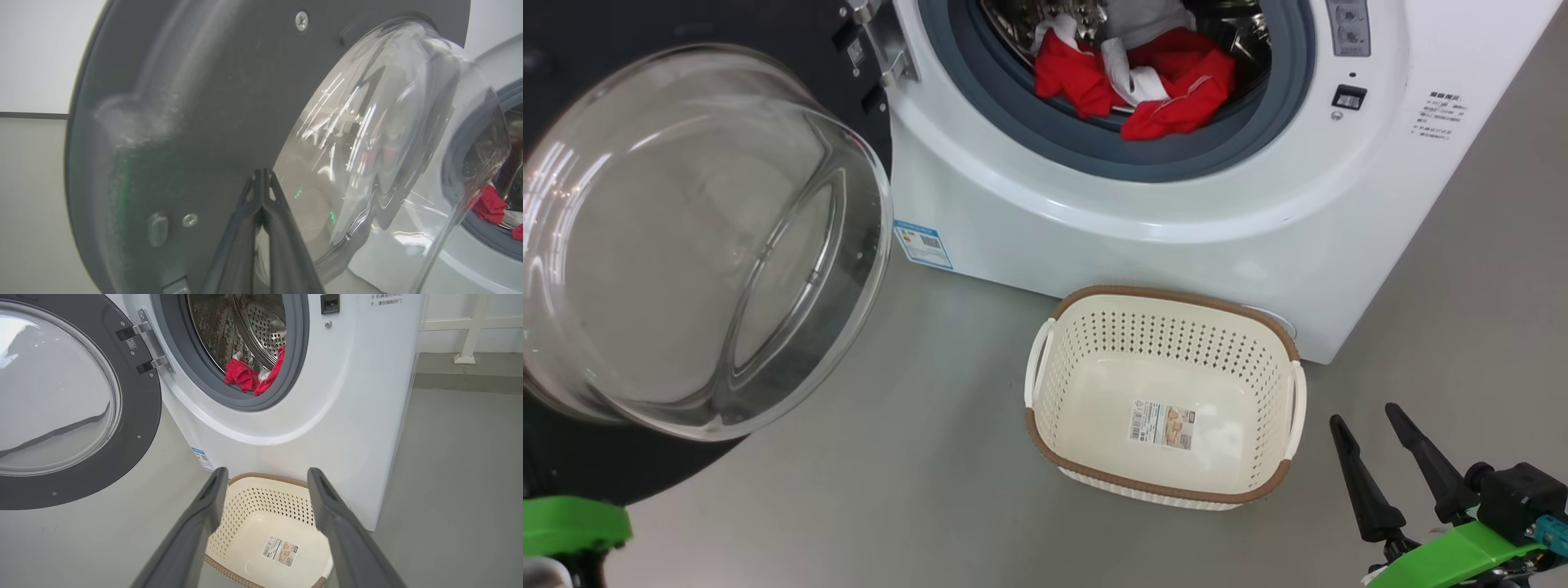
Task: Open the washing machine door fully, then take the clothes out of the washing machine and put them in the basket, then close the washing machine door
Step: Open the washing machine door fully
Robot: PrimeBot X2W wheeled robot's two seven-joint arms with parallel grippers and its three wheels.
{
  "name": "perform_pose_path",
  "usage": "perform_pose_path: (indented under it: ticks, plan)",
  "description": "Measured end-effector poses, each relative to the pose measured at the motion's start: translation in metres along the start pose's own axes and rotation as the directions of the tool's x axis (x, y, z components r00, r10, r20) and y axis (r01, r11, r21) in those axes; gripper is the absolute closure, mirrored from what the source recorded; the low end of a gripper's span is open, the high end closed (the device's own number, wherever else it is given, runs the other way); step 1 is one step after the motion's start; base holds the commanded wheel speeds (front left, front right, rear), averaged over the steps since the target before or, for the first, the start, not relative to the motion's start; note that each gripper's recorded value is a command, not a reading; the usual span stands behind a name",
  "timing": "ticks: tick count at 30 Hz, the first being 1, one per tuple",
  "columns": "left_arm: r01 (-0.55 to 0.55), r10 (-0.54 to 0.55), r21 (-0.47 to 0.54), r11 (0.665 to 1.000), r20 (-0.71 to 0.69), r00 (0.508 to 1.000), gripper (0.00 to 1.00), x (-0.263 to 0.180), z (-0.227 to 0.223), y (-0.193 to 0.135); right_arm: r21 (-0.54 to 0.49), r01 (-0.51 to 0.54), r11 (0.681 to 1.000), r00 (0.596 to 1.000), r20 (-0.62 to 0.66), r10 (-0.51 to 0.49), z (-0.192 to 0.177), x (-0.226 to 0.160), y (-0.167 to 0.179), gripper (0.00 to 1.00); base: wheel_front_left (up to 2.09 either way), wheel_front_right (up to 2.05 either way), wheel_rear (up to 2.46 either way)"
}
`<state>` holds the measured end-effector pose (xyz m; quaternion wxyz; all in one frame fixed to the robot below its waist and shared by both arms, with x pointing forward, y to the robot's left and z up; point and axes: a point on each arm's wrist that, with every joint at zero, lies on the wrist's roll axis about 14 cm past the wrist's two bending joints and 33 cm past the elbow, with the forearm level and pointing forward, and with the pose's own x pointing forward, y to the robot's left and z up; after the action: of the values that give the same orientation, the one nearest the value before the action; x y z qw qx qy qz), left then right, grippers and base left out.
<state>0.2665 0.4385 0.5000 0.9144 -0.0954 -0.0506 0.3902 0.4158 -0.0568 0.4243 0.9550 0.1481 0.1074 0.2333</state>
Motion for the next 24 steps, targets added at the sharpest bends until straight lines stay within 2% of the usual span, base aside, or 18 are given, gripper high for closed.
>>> perform_pose_path:
  ticks: [4,7,9,13,14,16,17,24]
  plan:
    - [0.010,-0.010,-0.006,1.000,-0.022,1.000,1.00,-0.014,-0.009,-0.001,-0.004,-0.002,1.000,1.000,0.019,0.002,0.007,-0.002,0.003,0.00,0.00,0.00,0.00]
    - [0.044,-0.044,0.003,0.999,-0.030,0.999,0.73,-0.022,-0.012,-0.007,-0.007,-0.003,1.000,1.000,0.030,0.003,0.011,-0.004,0.005,0.00,0.00,0.00,0.00]
    - [0.066,-0.066,0.002,0.998,-0.028,0.997,0.68,-0.025,-0.012,-0.012,-0.008,-0.001,1.000,0.999,0.036,0.001,0.013,-0.005,0.005,0.00,0.00,0.00,0.00]
    - [0.106,-0.106,-0.010,0.994,-0.025,0.994,0.51,-0.031,-0.012,-0.023,-0.011,0.005,1.000,0.999,0.046,-0.004,0.016,-0.008,0.004,0.00,0.00,0.00,0.00]
    - [0.115,-0.115,-0.013,0.993,-0.023,0.993,0.35,-0.033,-0.012,-0.025,-0.012,0.006,1.000,0.999,0.050,-0.006,0.017,-0.009,0.004,0.00,0.00,0.00,0.00]
    - [0.137,-0.137,-0.019,0.990,-0.017,0.990,0.16,-0.036,-0.011,-0.031,-0.014,0.010,1.000,0.998,0.057,-0.010,0.020,-0.011,0.003,0.00,0.00,0.00,0.00]
    - [0.147,-0.148,-0.020,0.989,-0.014,0.989,0.00,-0.037,-0.010,-0.034,-0.014,0.013,1.000,0.998,0.060,-0.013,0.021,-0.012,0.002,0.00,0.00,0.00,0.00]
    - [0.256,-0.256,-0.051,0.965,0.013,0.967,0.00,-0.047,-0.004,-0.067,-0.017,0.045,0.999,0.995,0.089,-0.043,0.030,-0.021,-0.006,0.00,0.00,0.00,0.00]
